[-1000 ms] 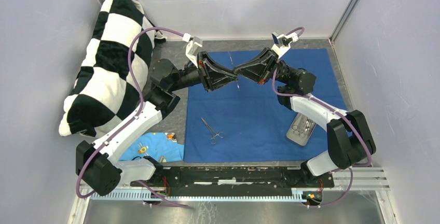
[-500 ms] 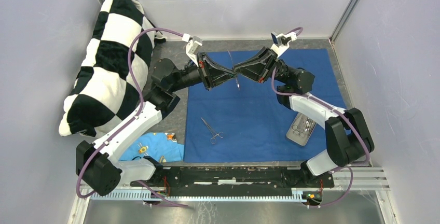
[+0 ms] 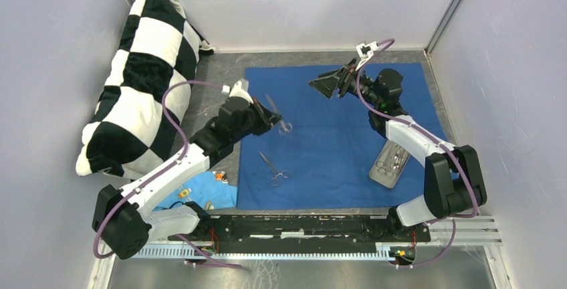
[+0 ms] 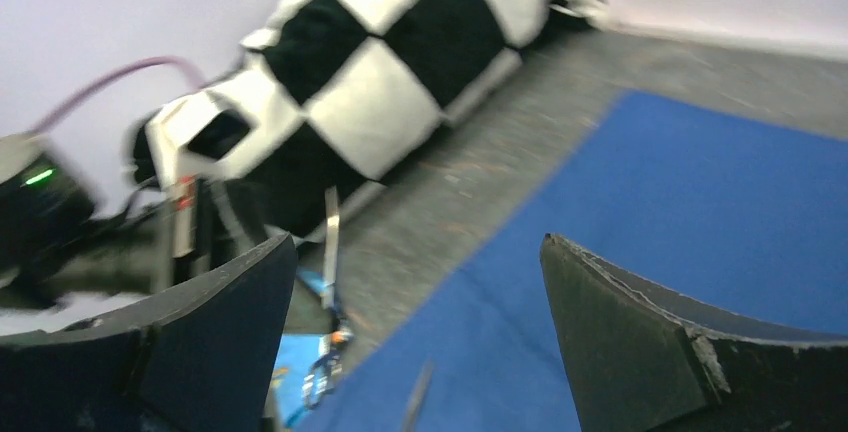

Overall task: Open and lay out the surgical kit
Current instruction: Place the medical item in the surgical kit.

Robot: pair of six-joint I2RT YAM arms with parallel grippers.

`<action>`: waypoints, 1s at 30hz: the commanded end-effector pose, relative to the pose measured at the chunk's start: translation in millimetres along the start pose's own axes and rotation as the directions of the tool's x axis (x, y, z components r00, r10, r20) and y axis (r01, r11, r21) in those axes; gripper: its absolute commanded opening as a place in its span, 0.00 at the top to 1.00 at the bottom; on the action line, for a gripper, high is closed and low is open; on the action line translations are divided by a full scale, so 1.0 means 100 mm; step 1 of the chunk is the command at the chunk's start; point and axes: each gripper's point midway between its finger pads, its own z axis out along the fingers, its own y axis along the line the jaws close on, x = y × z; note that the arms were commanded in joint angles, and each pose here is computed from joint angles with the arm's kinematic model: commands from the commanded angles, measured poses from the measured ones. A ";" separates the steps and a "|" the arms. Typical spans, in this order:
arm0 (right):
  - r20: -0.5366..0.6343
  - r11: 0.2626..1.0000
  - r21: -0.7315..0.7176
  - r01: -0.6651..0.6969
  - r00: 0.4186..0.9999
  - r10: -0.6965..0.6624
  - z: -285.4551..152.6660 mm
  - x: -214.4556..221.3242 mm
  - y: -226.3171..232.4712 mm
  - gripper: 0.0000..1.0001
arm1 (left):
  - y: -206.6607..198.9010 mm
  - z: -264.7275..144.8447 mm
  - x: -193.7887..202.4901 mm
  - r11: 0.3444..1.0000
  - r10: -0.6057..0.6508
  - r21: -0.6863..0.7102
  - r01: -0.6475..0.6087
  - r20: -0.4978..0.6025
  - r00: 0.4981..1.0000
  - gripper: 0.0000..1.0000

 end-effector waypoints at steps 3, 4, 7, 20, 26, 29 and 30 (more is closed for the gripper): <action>-0.181 0.920 0.362 0.149 0.980 -0.088 -0.33 0.51 -0.88 0.02 | 0.80 0.02 0.57 0.848 -0.234 -0.464 0.254 0.102 0.967 0.98; -0.196 0.907 0.387 0.166 0.976 -0.094 -0.39 0.58 -0.94 0.02 | 0.87 0.05 0.69 0.816 -0.262 -0.509 0.275 0.098 0.960 0.98; -0.235 0.884 0.420 0.207 0.965 -0.115 -0.55 0.75 -1.04 0.02 | 1.01 0.10 1.00 0.712 -0.327 -0.625 0.319 0.106 0.939 0.98; -0.216 0.877 0.398 0.267 0.957 -0.193 -0.64 0.82 -1.00 0.02 | 1.26 0.40 1.35 0.574 -0.310 -0.773 0.271 0.101 0.945 0.98; -0.224 0.875 0.404 0.265 0.957 -0.187 -0.65 0.84 -1.03 0.02 | 1.26 0.43 1.45 0.559 -0.359 -0.775 0.296 0.097 0.928 0.98; -0.224 0.874 0.405 0.267 0.956 -0.189 -0.65 0.85 -1.03 0.02 | 1.23 0.47 1.48 0.569 -0.373 -0.766 0.299 0.084 0.924 0.98; -0.223 0.875 0.405 0.268 0.956 -0.189 -0.65 0.84 -1.02 0.02 | 1.22 0.49 1.49 0.576 -0.376 -0.761 0.298 0.077 0.923 0.98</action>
